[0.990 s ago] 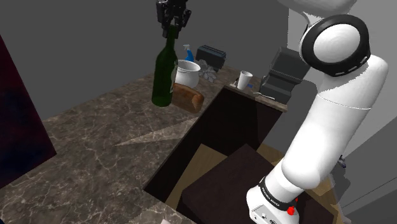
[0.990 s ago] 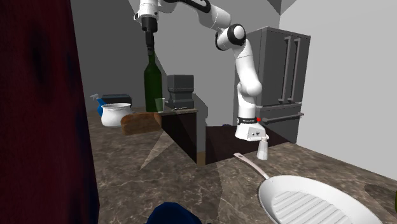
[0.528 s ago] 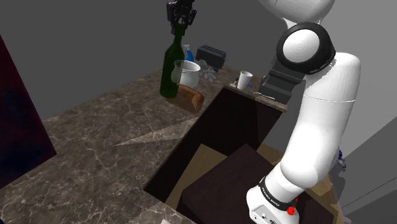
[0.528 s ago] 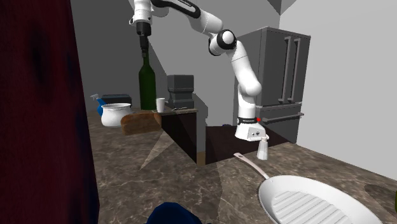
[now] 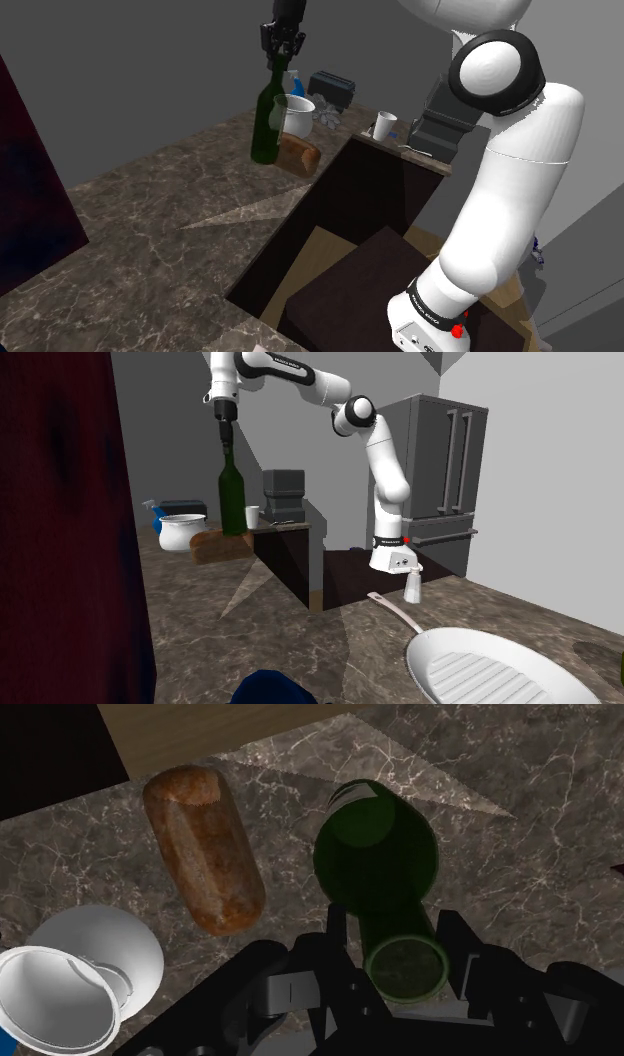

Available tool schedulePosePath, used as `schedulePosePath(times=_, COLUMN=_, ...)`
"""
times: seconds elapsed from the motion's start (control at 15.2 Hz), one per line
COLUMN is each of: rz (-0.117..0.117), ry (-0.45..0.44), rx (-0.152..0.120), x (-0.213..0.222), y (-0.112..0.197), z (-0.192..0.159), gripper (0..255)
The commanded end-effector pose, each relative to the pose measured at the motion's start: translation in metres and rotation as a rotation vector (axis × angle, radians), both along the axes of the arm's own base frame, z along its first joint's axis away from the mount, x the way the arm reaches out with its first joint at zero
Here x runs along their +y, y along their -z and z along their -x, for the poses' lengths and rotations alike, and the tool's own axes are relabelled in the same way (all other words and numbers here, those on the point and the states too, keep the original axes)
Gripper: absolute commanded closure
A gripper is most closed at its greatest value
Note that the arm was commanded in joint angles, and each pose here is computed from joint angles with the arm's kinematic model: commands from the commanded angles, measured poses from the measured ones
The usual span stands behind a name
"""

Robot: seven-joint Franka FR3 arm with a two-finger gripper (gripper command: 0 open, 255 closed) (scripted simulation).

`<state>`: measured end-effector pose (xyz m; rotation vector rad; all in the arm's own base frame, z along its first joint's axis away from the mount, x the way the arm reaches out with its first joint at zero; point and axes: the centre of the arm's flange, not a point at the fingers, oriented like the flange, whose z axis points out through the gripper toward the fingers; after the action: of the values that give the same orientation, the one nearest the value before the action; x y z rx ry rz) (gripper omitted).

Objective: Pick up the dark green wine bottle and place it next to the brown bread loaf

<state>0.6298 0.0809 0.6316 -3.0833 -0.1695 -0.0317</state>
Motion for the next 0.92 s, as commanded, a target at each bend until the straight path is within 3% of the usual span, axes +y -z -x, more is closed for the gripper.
schedulePosePath(times=0.0, rz=0.0, ry=0.0, rx=-0.001, x=-0.001, y=0.01, z=0.001, gripper=255)
schedulePosePath(times=0.86, rz=0.0, ry=0.0, rx=-0.001, x=-0.001, y=0.079, z=0.001, gripper=255)
